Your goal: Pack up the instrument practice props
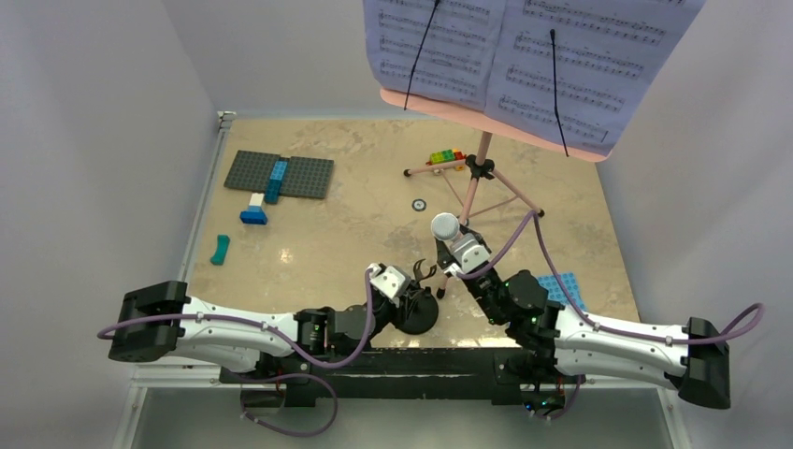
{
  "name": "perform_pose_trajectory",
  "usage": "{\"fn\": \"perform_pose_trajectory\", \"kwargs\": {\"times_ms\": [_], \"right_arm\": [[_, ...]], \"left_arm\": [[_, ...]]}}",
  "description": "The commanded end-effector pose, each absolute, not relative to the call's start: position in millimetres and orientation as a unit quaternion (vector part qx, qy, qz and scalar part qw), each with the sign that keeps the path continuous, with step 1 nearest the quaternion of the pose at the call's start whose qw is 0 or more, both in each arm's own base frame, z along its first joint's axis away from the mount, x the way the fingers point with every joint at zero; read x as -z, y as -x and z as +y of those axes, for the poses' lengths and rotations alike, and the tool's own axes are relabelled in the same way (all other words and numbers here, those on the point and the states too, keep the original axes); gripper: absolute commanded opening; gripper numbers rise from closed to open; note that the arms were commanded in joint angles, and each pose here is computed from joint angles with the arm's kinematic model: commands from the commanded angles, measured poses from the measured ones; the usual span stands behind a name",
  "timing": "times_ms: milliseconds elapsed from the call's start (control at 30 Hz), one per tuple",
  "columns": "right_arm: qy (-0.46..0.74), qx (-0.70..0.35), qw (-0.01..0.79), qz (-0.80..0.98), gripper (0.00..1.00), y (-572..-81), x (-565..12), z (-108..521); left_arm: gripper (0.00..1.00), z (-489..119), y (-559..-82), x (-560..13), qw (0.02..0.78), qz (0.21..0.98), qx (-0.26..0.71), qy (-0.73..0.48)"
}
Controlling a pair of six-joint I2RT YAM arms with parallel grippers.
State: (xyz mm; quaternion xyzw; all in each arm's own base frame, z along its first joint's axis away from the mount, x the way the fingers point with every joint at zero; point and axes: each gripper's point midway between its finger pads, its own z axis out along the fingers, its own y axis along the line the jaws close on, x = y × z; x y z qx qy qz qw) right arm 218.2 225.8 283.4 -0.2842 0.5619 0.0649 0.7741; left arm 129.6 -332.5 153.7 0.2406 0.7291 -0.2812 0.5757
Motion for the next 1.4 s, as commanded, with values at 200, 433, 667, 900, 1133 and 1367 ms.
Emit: {"fn": "perform_pose_trajectory", "kwargs": {"times_ms": [200, 433, 667, 900, 1133, 1367], "right_arm": [[0.282, -0.174, 0.763, 0.554, 0.00, -193.9, -320.2, 230.4], [0.285, -0.232, 0.738, 0.566, 0.00, -179.2, -332.1, 233.9], [0.283, -0.246, 0.730, 0.571, 0.00, -174.4, -332.1, 231.1], [0.273, -0.267, 0.726, 0.572, 0.00, -168.4, -335.6, 225.2], [0.254, -0.290, 0.723, 0.574, 0.00, -163.0, -344.0, 218.5], [0.249, -0.311, 0.704, 0.589, 0.00, -153.4, -344.6, 207.9]], "left_arm": [[0.02, -280.2, -113.2, -65.0, 0.493, 0.788, 0.160, -0.332], [0.37, -303.1, -115.1, -114.3, 0.540, 0.743, 0.217, -0.330], [0.58, -310.2, -121.2, -137.2, 0.562, 0.730, 0.212, -0.326], [0.70, -302.2, -122.5, -163.7, 0.585, 0.715, 0.255, -0.284], [0.74, -289.6, -115.9, -202.2, 0.613, 0.670, 0.336, -0.248], [0.69, -282.4, -96.0, -171.2, 0.577, 0.668, 0.381, -0.276]]}}
